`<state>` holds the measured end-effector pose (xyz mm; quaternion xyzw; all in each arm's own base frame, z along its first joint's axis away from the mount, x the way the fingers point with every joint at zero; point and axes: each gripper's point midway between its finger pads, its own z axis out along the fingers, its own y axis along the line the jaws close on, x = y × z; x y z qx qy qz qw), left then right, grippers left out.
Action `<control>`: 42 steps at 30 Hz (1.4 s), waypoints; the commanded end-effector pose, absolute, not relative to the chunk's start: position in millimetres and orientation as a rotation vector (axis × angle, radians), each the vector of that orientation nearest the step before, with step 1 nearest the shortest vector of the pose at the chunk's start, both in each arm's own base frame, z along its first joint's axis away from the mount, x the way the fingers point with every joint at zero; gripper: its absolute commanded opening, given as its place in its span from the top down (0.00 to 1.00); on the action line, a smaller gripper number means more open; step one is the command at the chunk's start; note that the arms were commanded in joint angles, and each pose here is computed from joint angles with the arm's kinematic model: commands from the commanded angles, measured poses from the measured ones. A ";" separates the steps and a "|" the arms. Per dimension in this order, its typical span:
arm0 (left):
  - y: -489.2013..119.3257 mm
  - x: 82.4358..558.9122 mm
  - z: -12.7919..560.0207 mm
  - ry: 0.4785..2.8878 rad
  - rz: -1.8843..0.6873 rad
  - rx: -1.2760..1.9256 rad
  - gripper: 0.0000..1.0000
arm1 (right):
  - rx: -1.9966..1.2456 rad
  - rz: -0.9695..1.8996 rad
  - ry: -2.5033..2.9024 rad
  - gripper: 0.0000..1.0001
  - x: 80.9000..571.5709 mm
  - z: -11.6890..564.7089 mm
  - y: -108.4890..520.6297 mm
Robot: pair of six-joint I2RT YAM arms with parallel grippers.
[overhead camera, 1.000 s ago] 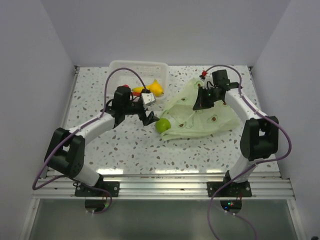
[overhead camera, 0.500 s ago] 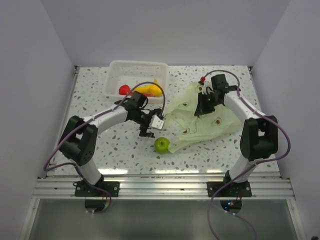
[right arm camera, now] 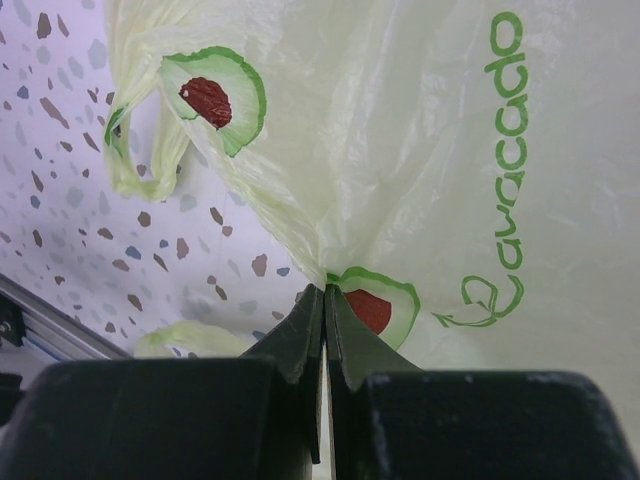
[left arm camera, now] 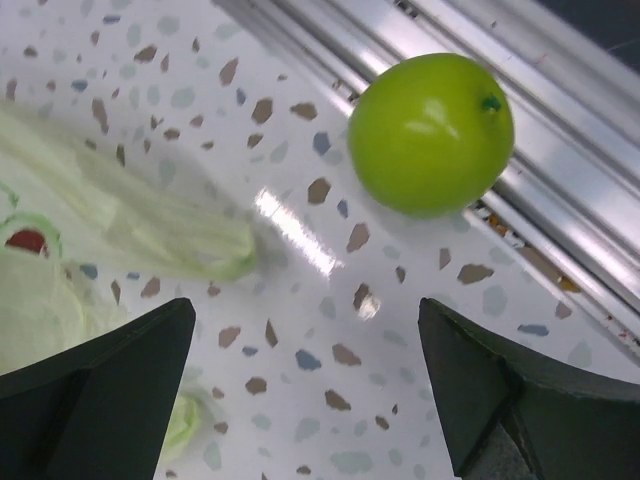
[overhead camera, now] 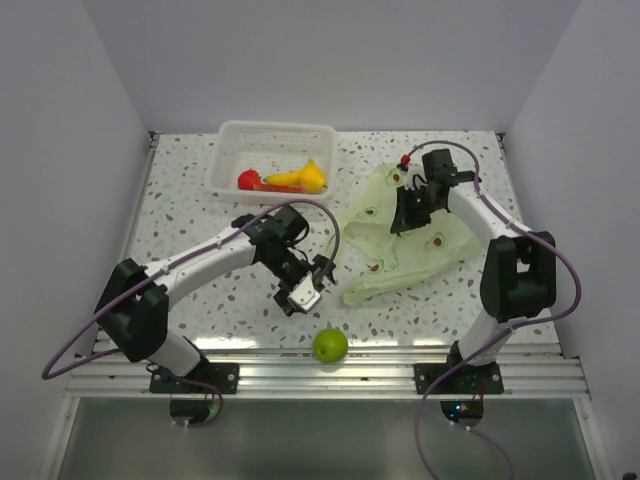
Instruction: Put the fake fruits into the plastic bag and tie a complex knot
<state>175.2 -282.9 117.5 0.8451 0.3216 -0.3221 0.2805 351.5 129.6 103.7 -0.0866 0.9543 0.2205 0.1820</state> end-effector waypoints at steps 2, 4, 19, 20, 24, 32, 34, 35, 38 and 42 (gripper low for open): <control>-290.0 118.7 113.4 0.767 -0.986 2.303 0.00 | -0.269 0.604 2.654 1.00 354.0 121.1 128.3; -285.8 102.5 108.9 0.736 -1.013 2.338 0.00 | -0.276 0.600 2.656 1.00 353.1 121.5 127.6; -343.9 77.1 100.6 0.665 -0.875 2.278 0.00 | -0.283 0.607 2.659 1.00 348.1 119.9 127.6; -352.3 74.9 98.5 0.622 -0.864 2.277 0.00 | -0.285 0.610 2.662 1.00 348.2 118.9 128.5; -374.8 71.1 89.2 0.546 -0.845 2.267 0.00 | -0.283 0.610 2.661 1.00 348.5 119.0 128.6; -401.6 72.4 63.0 0.493 -0.814 2.255 0.00 | -0.291 0.603 2.667 1.00 345.4 116.0 126.7; -406.8 72.9 61.4 0.494 -0.819 2.251 0.03 | -0.296 0.608 2.667 1.00 344.6 114.9 127.5; -407.3 72.8 57.2 0.505 -0.827 2.262 0.06 | -0.292 0.609 2.667 1.00 345.3 115.0 127.8; -408.3 73.3 59.8 0.508 -0.825 2.256 0.20 | -0.293 0.606 2.668 1.00 346.3 115.1 127.6; -395.2 73.4 71.0 0.551 -0.816 2.267 0.49 | -0.304 0.607 2.666 1.00 347.6 118.3 127.4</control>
